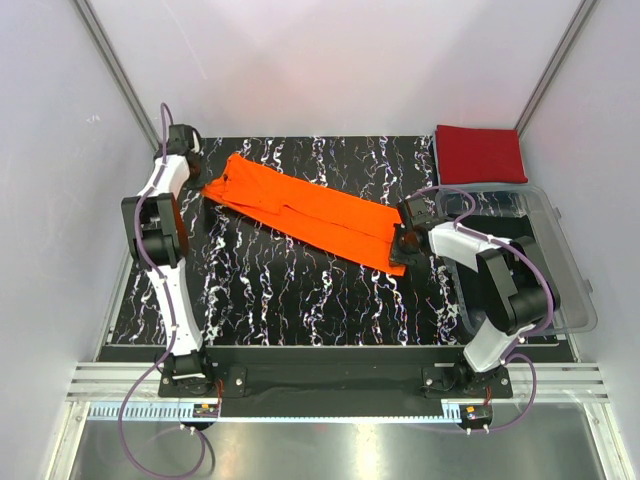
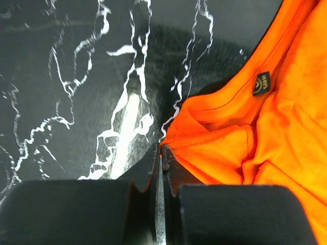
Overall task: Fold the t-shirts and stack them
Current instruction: Fold the tshirt
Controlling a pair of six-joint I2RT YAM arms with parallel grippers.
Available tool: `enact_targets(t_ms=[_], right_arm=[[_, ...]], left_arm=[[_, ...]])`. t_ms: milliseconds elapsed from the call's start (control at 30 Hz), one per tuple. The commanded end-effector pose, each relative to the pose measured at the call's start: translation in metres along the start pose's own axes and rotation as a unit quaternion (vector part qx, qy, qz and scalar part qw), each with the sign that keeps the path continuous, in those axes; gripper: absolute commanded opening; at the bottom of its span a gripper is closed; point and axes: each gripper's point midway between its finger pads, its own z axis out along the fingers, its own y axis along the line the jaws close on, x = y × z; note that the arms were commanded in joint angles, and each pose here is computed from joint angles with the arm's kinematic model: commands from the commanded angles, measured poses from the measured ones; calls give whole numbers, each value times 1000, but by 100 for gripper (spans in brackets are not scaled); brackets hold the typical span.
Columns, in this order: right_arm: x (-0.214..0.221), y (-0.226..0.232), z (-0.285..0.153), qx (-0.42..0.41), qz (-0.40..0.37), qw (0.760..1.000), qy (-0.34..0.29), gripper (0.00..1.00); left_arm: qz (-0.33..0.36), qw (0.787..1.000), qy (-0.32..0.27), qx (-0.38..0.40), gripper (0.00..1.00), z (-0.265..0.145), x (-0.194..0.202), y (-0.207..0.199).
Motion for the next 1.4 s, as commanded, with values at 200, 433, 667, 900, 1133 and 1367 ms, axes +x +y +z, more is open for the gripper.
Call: enact_targets(t_ms=[200,433,667,900,1133,1367], right_arm=[[17,-6,12,10,-13,999,36,1],[13,1,11,-5,-11,999,36,2],[6,-4,-7,9,4,1000,6,6],[10,-18,-13,39,15,999,-4,9],[9,-16,-26,35,13,999,-2,9],[7,-20,-37,52,10,999,0,9]], left_arm=[[23,996,-69,-58,17,-4,-47,23],[-2,996,-65,-54,22,-23,-40,21],[-92,992,-72,57,27,-87,-35,-18],[-133,985,-22,104,25,-86,1,-52],[-126,981,20,145,25,-76,26,-96],[-124,984,40,124,27,-55,41,-95]])
